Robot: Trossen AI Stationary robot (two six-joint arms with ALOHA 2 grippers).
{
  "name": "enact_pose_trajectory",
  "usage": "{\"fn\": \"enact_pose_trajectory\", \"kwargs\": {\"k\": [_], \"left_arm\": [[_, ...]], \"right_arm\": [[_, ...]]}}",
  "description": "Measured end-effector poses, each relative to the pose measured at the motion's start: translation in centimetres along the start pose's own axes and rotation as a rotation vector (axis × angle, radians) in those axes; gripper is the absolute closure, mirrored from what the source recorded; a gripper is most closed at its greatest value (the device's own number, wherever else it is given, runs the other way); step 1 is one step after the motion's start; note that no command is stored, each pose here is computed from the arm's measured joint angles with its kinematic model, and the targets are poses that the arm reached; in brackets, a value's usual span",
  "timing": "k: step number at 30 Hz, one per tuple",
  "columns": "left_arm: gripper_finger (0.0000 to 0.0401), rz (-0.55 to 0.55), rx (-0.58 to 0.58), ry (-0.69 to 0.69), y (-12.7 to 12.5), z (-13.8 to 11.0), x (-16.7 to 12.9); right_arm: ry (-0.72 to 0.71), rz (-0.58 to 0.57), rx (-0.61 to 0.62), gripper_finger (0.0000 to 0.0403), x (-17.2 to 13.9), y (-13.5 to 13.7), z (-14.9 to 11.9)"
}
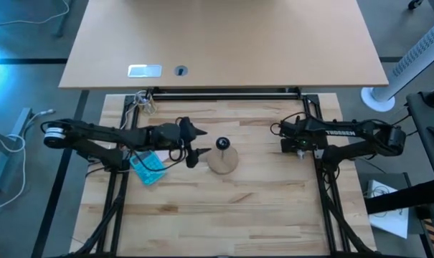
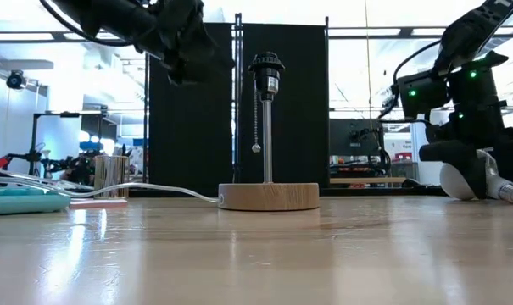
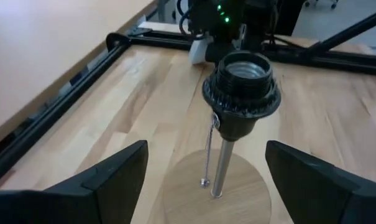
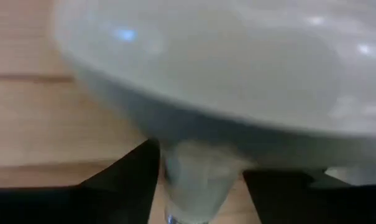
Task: Screw lightbulb
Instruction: Remove the lightbulb from the lamp, then return to Home Position
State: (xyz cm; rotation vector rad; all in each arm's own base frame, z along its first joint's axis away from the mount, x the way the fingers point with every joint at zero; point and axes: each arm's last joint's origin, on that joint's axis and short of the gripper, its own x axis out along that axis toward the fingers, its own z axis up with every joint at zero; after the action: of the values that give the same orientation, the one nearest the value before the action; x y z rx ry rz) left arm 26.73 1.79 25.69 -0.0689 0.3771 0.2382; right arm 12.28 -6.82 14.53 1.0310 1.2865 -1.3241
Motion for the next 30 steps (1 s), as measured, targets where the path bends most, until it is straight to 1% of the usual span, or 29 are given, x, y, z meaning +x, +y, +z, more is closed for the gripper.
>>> {"fn": "enact_pose_trajectory", "kwargs": {"k": [4, 8, 13, 17, 21, 26, 28, 30], "left_arm": [[0.0085, -0.002, 0.0, -0.025, 0.1, 0.4, -0.5], [0.0085, -0.002, 0.013, -0.055, 0.1, 0.8, -0.8], [0.0085, -0.006, 0.012, -0.125, 0.0, 1.5, -0.8], [0.0085, -0.009, 0.019, -0.177, 0.0, 1.9, -0.9], [0.0085, -0.011, 0.015, -0.225, 0.0, 2.4, -0.9], [0.0085, -0.023, 0.002, -0.244, -0.2, 2.6, -1.0], [0.0085, -0.043, -0.013, -0.241, -0.5, 2.5, -1.1], [0.0085, -0.092, -0.014, -0.241, -1.1, 2.5, -1.2]], "right_arm": [[0.002, -0.002, -0.026, 0.0145, -0.2, 0.0, 0.0], [-0.005, 0.008, -0.026, 0.0107, -0.4, 0.1, 0.1], [-0.021, 0.026, -0.023, 0.0081, -1.0, 0.4, 0.4], [-0.025, 0.026, -0.008, 0.008, -1.9, 0.6, 0.7], [-0.043, -0.005, 0.019, 0.0088, -3.0, 0.5, 1.0], [-0.044, -0.013, 0.022, 0.0101, -5.0, 0.6, 1.4], [-0.04, -0.021, 0.022, 0.0105, -6.0, 0.6, 1.5], [-0.038, -0.025, 0.021, 0.011, -7.0, 0.5, 1.7]]}}
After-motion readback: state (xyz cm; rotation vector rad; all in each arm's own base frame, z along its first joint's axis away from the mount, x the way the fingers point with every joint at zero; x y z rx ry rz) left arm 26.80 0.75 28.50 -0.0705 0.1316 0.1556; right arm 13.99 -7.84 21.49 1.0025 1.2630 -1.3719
